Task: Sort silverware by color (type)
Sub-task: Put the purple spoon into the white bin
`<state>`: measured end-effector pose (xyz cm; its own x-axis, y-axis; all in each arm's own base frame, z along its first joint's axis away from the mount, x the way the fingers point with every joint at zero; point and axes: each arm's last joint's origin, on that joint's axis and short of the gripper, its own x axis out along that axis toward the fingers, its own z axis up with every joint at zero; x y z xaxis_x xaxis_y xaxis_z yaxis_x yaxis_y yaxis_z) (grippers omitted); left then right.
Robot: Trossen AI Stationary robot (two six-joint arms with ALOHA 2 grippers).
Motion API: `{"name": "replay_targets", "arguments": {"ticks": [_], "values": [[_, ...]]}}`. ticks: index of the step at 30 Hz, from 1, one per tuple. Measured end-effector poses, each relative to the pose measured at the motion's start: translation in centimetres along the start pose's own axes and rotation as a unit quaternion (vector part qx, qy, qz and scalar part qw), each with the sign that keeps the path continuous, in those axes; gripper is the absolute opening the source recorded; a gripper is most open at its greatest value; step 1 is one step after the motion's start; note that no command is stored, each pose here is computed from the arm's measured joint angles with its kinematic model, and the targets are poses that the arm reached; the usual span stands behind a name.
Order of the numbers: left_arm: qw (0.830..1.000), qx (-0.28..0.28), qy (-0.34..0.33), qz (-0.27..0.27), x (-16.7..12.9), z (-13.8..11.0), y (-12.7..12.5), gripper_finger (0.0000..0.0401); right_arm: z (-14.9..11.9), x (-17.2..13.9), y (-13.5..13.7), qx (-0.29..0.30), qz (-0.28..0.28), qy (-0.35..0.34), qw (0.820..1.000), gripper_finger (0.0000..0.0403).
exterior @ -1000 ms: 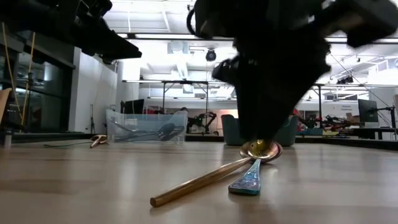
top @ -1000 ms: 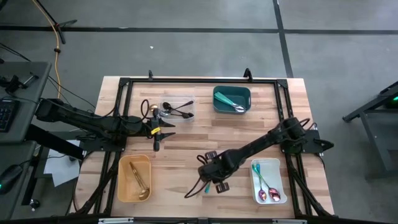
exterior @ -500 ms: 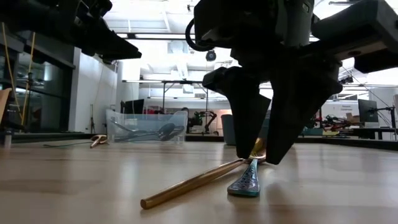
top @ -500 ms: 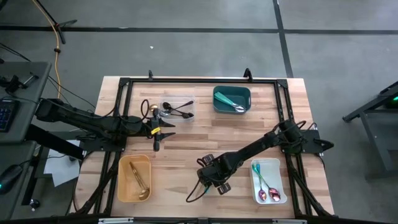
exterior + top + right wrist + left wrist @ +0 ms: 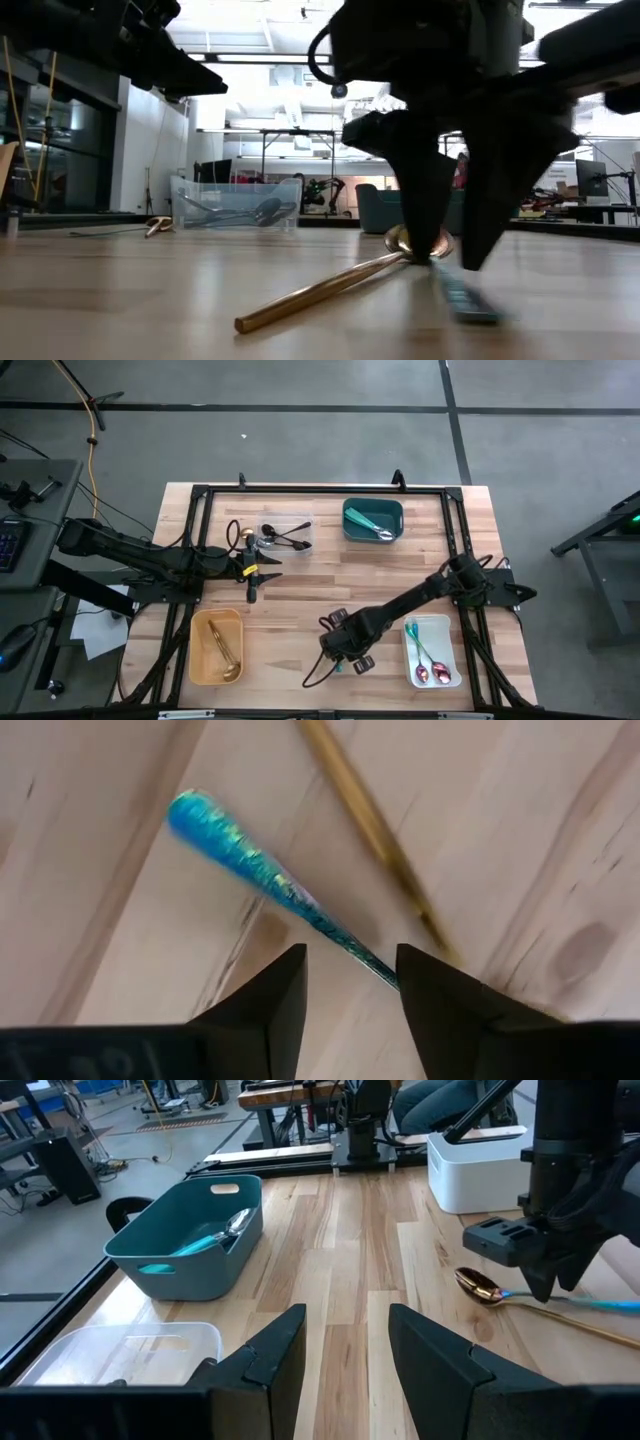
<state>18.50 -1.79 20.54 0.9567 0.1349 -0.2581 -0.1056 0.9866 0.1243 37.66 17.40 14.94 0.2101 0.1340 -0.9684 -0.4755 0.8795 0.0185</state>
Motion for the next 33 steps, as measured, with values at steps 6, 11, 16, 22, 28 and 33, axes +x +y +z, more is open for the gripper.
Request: {"name": "replay_targets", "arguments": {"ticks": [6, 11, 16, 22, 28, 33], "values": [[1.000, 0.000, 0.000, 0.000, 0.0, 0.0, 0.0, 0.0136, -0.5, 0.0, 0.4, -0.019, 0.000, 0.028, 0.999, 0.0149], [1.000, 0.000, 0.000, 0.000, 0.0, 0.0, 0.0, 0.0136, -0.5, 0.0, 0.3, -0.037, -0.019, 0.030, 0.999, 0.0149], [1.000, -0.001, 0.000, 0.000, 0.0, 0.0, 0.0, 0.0136, -0.7, 0.0, -0.1, -0.068, -0.025, 0.038, 0.997, 0.0149], [1.000, -0.001, 0.000, 0.000, 0.0, 0.0, 0.0, 0.0136, -0.8, -0.1, -0.7, -0.085, -0.024, 0.045, 0.995, 0.0149], [1.000, -0.001, 0.001, 0.000, 0.0, 0.0, 0.0, 0.0136, -1.4, 0.2, -1.1, -0.079, -0.020, 0.056, 0.995, 0.0149], [1.000, -0.011, 0.011, -0.001, 0.0, -0.2, 0.0, 0.0136, -2.0, 0.7, -1.0, -0.080, -0.016, 0.058, 0.995, 0.0149]]}}
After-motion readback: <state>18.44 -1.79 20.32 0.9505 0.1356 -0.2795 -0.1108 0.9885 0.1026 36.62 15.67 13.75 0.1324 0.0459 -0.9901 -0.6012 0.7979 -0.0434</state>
